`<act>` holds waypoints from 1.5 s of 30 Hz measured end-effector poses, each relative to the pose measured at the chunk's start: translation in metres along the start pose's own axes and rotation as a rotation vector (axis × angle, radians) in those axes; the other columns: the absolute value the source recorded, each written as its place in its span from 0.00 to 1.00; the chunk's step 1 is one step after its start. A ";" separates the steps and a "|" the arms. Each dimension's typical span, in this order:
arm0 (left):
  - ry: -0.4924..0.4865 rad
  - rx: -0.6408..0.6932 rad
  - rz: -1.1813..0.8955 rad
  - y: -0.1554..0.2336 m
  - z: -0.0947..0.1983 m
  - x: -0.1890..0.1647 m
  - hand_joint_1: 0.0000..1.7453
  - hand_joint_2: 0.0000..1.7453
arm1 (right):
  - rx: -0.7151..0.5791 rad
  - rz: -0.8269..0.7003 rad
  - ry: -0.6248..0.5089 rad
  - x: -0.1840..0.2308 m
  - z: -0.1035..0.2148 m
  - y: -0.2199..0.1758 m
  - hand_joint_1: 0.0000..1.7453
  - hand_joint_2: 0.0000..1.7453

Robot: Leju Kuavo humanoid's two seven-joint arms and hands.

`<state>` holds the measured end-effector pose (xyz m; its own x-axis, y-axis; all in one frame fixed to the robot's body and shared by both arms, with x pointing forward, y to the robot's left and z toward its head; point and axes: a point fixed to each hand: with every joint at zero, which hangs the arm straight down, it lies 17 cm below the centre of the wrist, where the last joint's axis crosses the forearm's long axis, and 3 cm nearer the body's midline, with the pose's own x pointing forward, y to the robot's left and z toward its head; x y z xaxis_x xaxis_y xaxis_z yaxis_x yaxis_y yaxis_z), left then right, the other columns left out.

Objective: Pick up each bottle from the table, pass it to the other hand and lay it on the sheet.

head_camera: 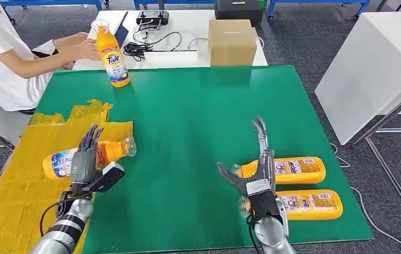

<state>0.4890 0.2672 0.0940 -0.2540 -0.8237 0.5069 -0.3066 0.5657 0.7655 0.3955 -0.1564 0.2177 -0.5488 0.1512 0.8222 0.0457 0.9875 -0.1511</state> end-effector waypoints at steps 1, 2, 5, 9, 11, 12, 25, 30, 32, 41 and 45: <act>0.001 0.012 0.013 0.002 0.001 0.002 0.00 1.00 | 0.002 0.008 0.000 0.000 0.000 0.000 0.00 1.00; 0.000 0.028 0.030 0.005 0.002 0.005 0.00 1.00 | 0.001 0.021 -0.002 -0.001 0.001 -0.001 0.00 1.00; -0.032 0.107 0.060 0.022 0.003 0.020 0.00 1.00 | 0.000 0.078 -0.005 -0.002 0.002 -0.003 0.00 1.00; -0.148 0.231 0.058 0.055 0.003 0.066 0.00 1.00 | -0.008 0.173 -0.014 -0.004 0.003 -0.009 0.00 1.00; -0.197 0.285 0.050 0.072 0.002 0.089 0.00 1.00 | -0.014 0.220 -0.019 -0.003 0.002 -0.012 0.00 1.00; -0.218 0.304 0.042 0.079 0.002 0.098 0.00 1.00 | -0.015 0.237 -0.022 -0.003 0.001 -0.013 0.00 1.00; -0.231 0.409 0.043 0.112 0.009 0.121 0.00 1.00 | 0.025 0.430 -0.033 -0.008 0.000 -0.021 0.00 1.00; -0.223 0.424 0.058 0.116 0.012 0.121 0.00 1.00 | 0.051 0.519 -0.044 -0.012 -0.001 -0.026 0.00 1.00; -0.213 0.436 0.076 0.119 0.012 0.120 0.00 1.00 | 0.063 0.551 -0.034 -0.015 -0.001 -0.027 0.00 1.00; -0.186 0.489 0.469 0.141 0.019 0.132 0.00 1.00 | 0.535 0.897 0.160 -0.117 -0.020 -0.071 0.00 1.00; -0.213 0.511 0.513 0.150 0.020 0.144 0.00 1.00 | 0.701 0.940 0.233 -0.148 -0.032 -0.120 0.00 1.00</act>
<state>0.3879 0.2337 0.2737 -0.6350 -0.4564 0.6232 -0.4763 0.8665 0.1492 0.4982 -0.2954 0.1315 -0.3764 0.8771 0.2983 -0.1572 0.2569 -0.9536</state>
